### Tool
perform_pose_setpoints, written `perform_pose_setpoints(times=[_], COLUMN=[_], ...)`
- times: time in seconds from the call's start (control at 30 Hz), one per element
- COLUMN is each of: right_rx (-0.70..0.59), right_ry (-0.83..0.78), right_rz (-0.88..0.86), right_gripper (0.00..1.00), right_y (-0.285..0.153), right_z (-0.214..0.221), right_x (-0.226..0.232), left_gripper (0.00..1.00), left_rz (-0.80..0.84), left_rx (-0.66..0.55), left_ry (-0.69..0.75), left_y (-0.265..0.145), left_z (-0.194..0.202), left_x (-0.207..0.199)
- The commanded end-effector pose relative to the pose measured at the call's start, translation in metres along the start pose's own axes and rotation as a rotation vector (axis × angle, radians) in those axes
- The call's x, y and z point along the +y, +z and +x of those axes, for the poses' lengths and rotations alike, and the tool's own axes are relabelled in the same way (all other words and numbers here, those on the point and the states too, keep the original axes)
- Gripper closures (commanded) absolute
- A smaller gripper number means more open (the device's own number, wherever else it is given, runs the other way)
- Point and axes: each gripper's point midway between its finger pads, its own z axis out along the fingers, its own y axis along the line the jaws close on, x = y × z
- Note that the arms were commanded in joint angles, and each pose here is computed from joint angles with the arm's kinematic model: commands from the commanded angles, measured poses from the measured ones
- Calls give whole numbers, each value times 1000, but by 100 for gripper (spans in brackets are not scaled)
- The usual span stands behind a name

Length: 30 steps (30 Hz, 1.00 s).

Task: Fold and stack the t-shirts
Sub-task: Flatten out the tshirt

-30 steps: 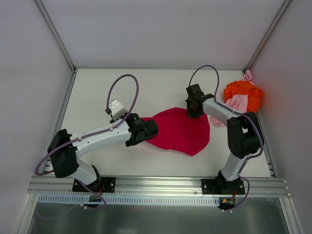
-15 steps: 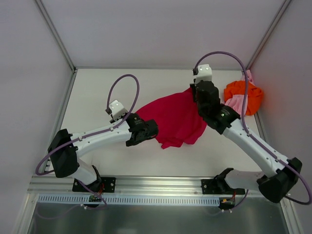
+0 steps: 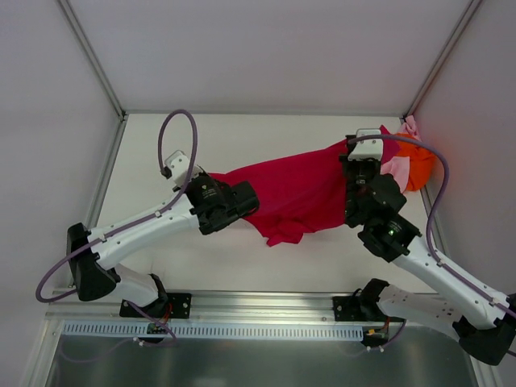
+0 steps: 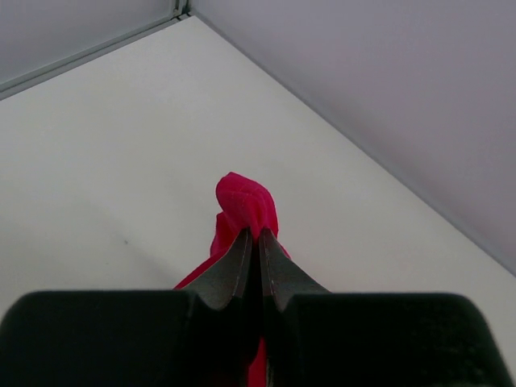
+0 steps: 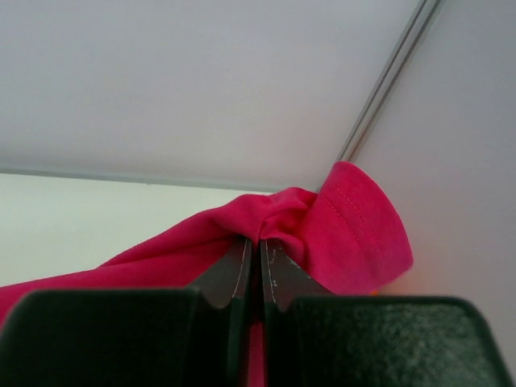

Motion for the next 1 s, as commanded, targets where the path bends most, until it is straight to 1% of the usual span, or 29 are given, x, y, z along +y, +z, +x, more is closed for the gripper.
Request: perform_pose_setpoints(times=[0.0, 0.07, 0.17, 0.2, 0.23, 0.3, 0.5, 0.77, 0.83, 0.87, 0.93, 0.97], right_rx=[-70, -84, -95, -107, -108, -134, -205, -213, -201, -222, -213, -236], right_ry=[54, 72, 50, 55, 38, 71, 113, 118, 130, 172, 166, 217], right_rz=[101, 98, 127, 139, 148, 149, 154, 160, 196, 227, 277, 314], right_gripper=[99, 99, 99, 99, 99, 99, 99, 99, 99, 99, 99, 99], right_y=[-4, -7, -9, -10, -11, -16, -25, -32, -34, -36, -41, -45], right_z=[-30, -37, -46, -52, -53, -60, -74, -77, -77, -81, -81, -85], right_x=[-29, -33, -45, -51, -54, -62, -79, -92, -100, -108, -123, -134], left_gripper=[100, 100, 100, 100, 100, 100, 100, 100, 100, 100, 100, 100], left_rz=[37, 45, 38, 38, 39, 40, 41, 35, 33, 33, 32, 31], left_rx=[-127, -147, -154, -154, -152, -152, -152, -154, -155, -154, -156, -155], left_ry=[142, 135, 143, 117, 106, 96, 79, 78, 75, 70, 72, 76], left_y=[-3, -4, -6, -7, -7, -8, -8, -6, -5, -5, -5, -5], left_z=[-59, -70, -93, -101, -105, -111, -113, -111, -110, -110, -109, -108], left_x=[1, -2, -1, 0, 1, 5, 15, 18, 20, 21, 21, 22])
